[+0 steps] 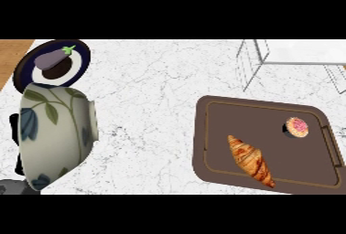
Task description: Pick the cupcake from the tray and place it in the tiered shelf
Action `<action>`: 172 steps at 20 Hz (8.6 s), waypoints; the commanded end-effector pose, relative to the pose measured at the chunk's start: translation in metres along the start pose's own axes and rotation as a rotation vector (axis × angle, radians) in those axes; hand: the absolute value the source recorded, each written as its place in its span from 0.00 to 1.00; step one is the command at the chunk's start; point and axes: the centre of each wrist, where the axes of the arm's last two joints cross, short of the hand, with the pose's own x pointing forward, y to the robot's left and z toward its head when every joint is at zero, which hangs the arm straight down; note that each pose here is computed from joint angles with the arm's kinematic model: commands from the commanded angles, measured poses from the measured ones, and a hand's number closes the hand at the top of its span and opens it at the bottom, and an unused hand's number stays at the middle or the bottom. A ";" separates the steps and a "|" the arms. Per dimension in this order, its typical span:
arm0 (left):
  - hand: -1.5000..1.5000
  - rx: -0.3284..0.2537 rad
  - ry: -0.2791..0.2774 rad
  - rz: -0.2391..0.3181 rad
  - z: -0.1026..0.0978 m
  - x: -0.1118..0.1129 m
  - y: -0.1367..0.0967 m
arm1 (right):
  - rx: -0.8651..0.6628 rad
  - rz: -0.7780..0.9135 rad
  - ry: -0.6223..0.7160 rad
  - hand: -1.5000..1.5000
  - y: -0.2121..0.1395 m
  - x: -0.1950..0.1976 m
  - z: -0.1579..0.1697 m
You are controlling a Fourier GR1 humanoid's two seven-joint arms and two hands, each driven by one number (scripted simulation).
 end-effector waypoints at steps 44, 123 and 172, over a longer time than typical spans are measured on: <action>0.50 -0.096 0.087 0.050 -0.002 -0.011 -0.025 | -0.064 0.406 0.457 0.00 0.160 0.036 -0.092; 0.50 -0.123 0.078 0.035 -0.009 -0.005 -0.030 | -0.642 0.251 0.043 1.00 -0.060 0.247 -0.060; 0.50 -0.125 0.079 0.021 -0.007 -0.009 -0.032 | -0.773 -0.242 -0.116 0.00 -0.093 0.198 -0.115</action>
